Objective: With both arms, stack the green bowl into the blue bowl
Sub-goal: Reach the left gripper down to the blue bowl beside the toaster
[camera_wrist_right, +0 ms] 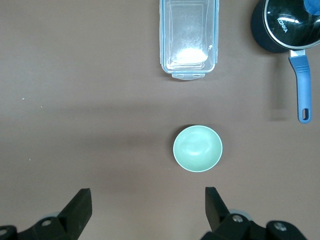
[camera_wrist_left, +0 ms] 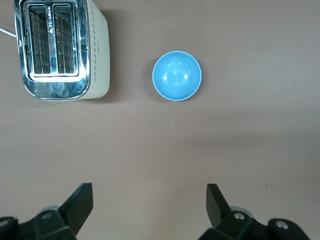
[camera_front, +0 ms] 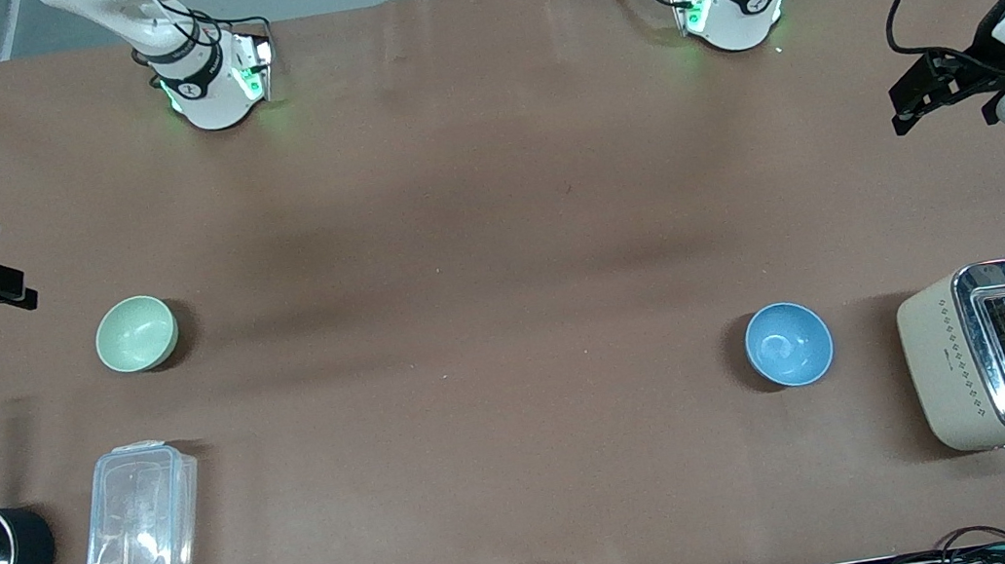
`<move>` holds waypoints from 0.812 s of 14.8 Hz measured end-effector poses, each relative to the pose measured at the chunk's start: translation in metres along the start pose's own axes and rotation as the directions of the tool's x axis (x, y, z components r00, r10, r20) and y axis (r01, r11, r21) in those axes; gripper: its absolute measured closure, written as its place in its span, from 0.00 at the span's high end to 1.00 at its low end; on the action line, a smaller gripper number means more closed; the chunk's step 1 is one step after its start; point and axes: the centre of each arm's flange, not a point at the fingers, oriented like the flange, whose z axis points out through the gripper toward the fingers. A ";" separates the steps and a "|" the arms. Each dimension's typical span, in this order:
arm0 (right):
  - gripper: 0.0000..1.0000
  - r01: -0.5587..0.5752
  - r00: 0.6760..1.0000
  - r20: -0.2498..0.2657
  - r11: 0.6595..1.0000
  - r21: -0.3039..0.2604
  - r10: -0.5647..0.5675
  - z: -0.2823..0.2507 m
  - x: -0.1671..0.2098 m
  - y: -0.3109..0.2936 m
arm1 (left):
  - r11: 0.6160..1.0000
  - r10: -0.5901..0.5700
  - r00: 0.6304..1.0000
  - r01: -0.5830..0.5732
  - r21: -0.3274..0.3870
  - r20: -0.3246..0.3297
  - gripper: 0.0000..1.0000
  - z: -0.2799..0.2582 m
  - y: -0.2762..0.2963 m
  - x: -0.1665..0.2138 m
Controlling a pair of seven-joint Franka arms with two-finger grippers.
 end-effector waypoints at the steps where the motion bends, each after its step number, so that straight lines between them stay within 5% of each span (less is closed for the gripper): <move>1: 1.00 -0.001 1.000 0.000 1.000 0.000 0.001 0.000 0.000 0.000 | 1.000 0.000 1.000 0.000 0.000 0.000 1.00 0.000 0.000 0.000; 7: 1.00 -0.003 1.000 0.001 1.000 0.000 0.003 0.001 0.000 0.002 | 1.000 0.000 0.999 0.000 0.001 0.035 1.00 0.020 0.000 0.009; 12: 1.00 -0.051 0.998 0.036 0.999 0.003 0.050 0.017 -0.002 0.029 | 1.000 -0.005 0.997 0.004 0.010 0.078 1.00 0.156 -0.002 0.073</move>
